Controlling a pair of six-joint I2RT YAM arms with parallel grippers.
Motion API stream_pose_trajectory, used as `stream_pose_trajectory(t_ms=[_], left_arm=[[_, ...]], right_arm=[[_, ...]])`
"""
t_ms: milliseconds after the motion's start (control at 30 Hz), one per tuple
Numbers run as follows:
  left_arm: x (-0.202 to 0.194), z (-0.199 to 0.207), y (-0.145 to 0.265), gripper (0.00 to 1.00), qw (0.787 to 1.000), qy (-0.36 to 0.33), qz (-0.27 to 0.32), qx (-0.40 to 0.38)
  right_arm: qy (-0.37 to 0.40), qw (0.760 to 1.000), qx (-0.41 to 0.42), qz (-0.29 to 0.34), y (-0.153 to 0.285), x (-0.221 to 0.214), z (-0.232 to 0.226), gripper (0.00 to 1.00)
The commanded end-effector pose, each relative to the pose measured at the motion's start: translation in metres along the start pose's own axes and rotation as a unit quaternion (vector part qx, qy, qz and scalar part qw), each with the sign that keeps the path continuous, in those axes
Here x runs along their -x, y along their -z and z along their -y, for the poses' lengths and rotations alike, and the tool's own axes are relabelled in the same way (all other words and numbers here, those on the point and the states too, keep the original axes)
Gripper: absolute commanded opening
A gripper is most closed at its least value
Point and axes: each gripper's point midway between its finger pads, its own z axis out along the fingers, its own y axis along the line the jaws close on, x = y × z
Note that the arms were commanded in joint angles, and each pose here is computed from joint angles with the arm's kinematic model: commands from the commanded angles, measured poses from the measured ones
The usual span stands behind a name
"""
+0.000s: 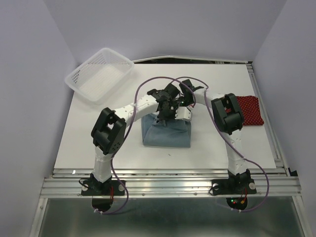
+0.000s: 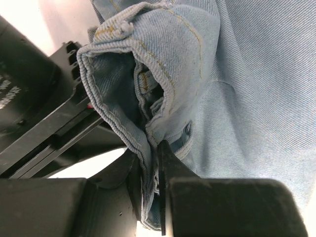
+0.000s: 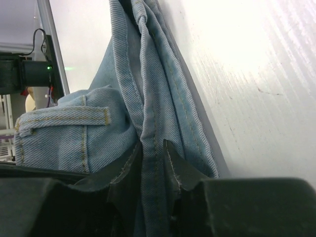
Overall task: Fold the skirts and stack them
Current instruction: Fold the skirt
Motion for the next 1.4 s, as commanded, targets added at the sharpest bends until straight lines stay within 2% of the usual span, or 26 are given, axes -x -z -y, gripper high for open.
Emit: stream_pose_trajectory(t_ms=[0, 67, 133, 167, 200, 267, 333, 400, 467, 600, 633, 767, 800, 900, 933, 1033, 1067, 1167, 1233, 1333, 1367], left_arm=[[0.001, 0.002, 0.007, 0.08, 1.000, -0.006, 0.009, -0.004], [-0.001, 0.004, 0.006, 0.10, 1.000, -0.002, 0.003, -0.005], [-0.005, 0.004, 0.001, 0.18, 1.000, 0.007, -0.005, -0.016], [-0.005, 0.000, 0.002, 0.23, 1.000, 0.010, -0.002, -0.012], [-0.004, -0.002, 0.002, 0.41, 1.000, 0.017, 0.000, -0.008], [0.002, -0.012, 0.011, 0.69, 1.000, 0.020, 0.009, 0.007], [0.010, -0.023, 0.025, 0.73, 0.999, 0.027, 0.022, 0.025], [0.025, -0.042, 0.055, 0.77, 0.996, 0.037, 0.043, 0.066], [0.036, -0.057, 0.086, 0.79, 0.991, 0.058, 0.066, 0.102], [0.051, -0.080, 0.149, 0.81, 0.971, 0.122, 0.127, 0.160], [0.047, -0.087, 0.159, 0.82, 0.964, 0.142, 0.138, 0.179], [0.043, -0.074, 0.183, 0.80, 0.939, 0.212, 0.191, 0.192], [0.033, -0.055, 0.161, 0.78, 0.932, 0.261, 0.192, 0.160], [0.031, -0.030, 0.144, 0.66, 0.910, 0.321, 0.232, 0.122], [0.034, -0.032, 0.144, 0.58, 0.885, 0.367, 0.263, 0.117], [0.037, -0.004, 0.126, 0.54, 0.851, 0.421, 0.309, 0.053], [0.042, -0.010, 0.129, 0.53, 0.828, 0.446, 0.337, 0.049], [0.041, 0.001, 0.108, 0.55, 0.806, 0.478, 0.349, -0.002], [0.033, 0.006, 0.082, 0.57, 0.788, 0.518, 0.331, -0.037], [0.011, 0.013, 0.041, 0.59, 0.756, 0.578, 0.297, -0.072], [0.007, 0.008, 0.035, 0.61, 0.750, 0.583, 0.304, -0.070]], right_arm=[[0.021, 1.000, -0.006, 0.009, -0.002, 0.020, -0.003, 0.30], [0.020, 1.000, -0.014, 0.008, -0.002, 0.020, 0.001, 0.32], [0.021, 0.999, -0.028, 0.011, -0.001, 0.024, 0.005, 0.38], [0.021, 0.999, -0.041, 0.013, 0.000, 0.027, 0.008, 0.44], [0.020, 0.998, -0.050, 0.023, 0.006, 0.036, 0.010, 0.47], [0.019, 0.996, -0.074, 0.039, 0.017, 0.050, 0.015, 0.57], [0.025, 0.994, -0.088, 0.068, 0.034, 0.075, 0.013, 0.60], [0.012, 0.988, -0.113, 0.104, 0.063, 0.097, 0.019, 0.64], [0.020, 0.980, -0.133, 0.147, 0.102, 0.124, 0.017, 0.65], [0.029, 0.964, -0.169, 0.201, 0.159, 0.144, 0.001, 0.72], [0.034, 0.963, -0.170, 0.207, 0.166, 0.144, -0.004, 0.72], [0.046, 0.962, -0.164, 0.214, 0.182, 0.129, -0.041, 0.67], [0.027, 0.966, -0.141, 0.217, 0.181, 0.117, -0.061, 0.66], [0.011, 0.972, -0.076, 0.221, 0.173, 0.099, -0.090, 0.57], [-0.020, 0.977, -0.052, 0.205, 0.157, 0.078, -0.103, 0.56], [-0.049, 0.981, 0.006, 0.186, 0.132, 0.054, -0.129, 0.52], [-0.073, 0.984, 0.027, 0.161, 0.113, 0.030, -0.133, 0.53], [-0.090, 0.986, 0.056, 0.126, 0.089, 0.002, -0.136, 0.56], [-0.115, 0.988, 0.053, 0.093, 0.069, -0.030, -0.122, 0.58], [-0.150, 0.987, 0.024, 0.056, 0.053, -0.070, -0.091, 0.58], [-0.155, 0.987, 0.010, 0.045, 0.051, -0.078, -0.083, 0.58]])
